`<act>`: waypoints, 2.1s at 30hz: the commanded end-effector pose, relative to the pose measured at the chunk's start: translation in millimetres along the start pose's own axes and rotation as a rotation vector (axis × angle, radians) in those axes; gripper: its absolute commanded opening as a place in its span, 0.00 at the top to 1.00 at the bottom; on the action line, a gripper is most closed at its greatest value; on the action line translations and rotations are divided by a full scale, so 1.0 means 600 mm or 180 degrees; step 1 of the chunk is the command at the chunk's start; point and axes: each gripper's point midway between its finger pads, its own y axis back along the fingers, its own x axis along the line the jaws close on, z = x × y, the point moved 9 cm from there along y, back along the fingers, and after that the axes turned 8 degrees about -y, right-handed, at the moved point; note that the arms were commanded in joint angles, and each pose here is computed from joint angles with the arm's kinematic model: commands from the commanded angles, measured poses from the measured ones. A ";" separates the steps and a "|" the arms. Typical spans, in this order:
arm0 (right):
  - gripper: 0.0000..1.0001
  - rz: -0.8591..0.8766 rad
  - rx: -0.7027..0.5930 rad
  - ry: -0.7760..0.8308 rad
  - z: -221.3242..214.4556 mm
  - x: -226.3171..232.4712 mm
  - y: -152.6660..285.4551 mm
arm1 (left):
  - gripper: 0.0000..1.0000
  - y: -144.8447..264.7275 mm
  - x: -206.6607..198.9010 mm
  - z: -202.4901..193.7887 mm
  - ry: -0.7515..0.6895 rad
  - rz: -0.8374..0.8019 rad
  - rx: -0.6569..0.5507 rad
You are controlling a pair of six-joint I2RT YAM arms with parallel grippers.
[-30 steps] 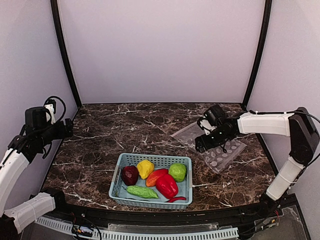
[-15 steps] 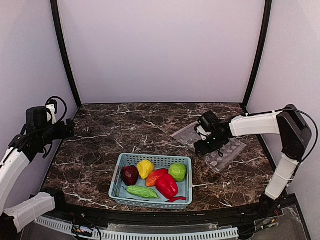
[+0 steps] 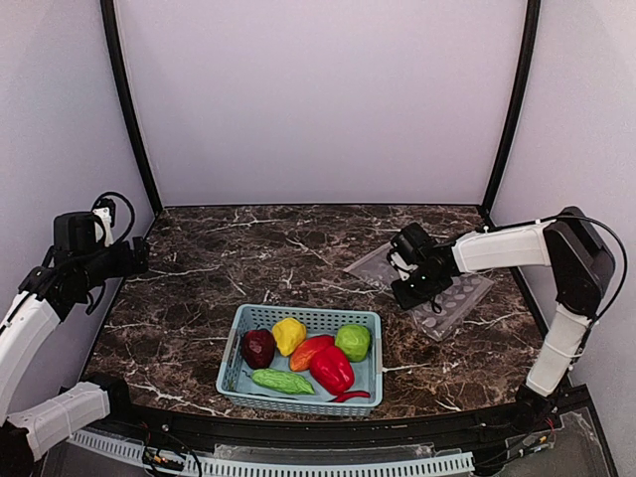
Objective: Place the food in the zip-top bag and seal the zipper
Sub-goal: Pick up the zipper food storage bag from the center of the board, then pass from the right arm to the left
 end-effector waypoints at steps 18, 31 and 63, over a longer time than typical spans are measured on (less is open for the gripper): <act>1.00 0.1208 -0.1121 -0.0298 0.054 0.029 0.186 | 0.08 -0.007 -0.189 0.038 0.1044 -0.2005 0.0283; 1.00 0.2071 -0.1366 0.0404 0.002 0.091 0.284 | 0.06 0.023 -0.407 0.127 0.1643 -0.3678 0.0146; 1.00 0.2217 -0.1251 0.1198 -0.048 0.273 0.284 | 0.82 -0.041 -0.392 0.025 0.1614 -0.2535 0.0699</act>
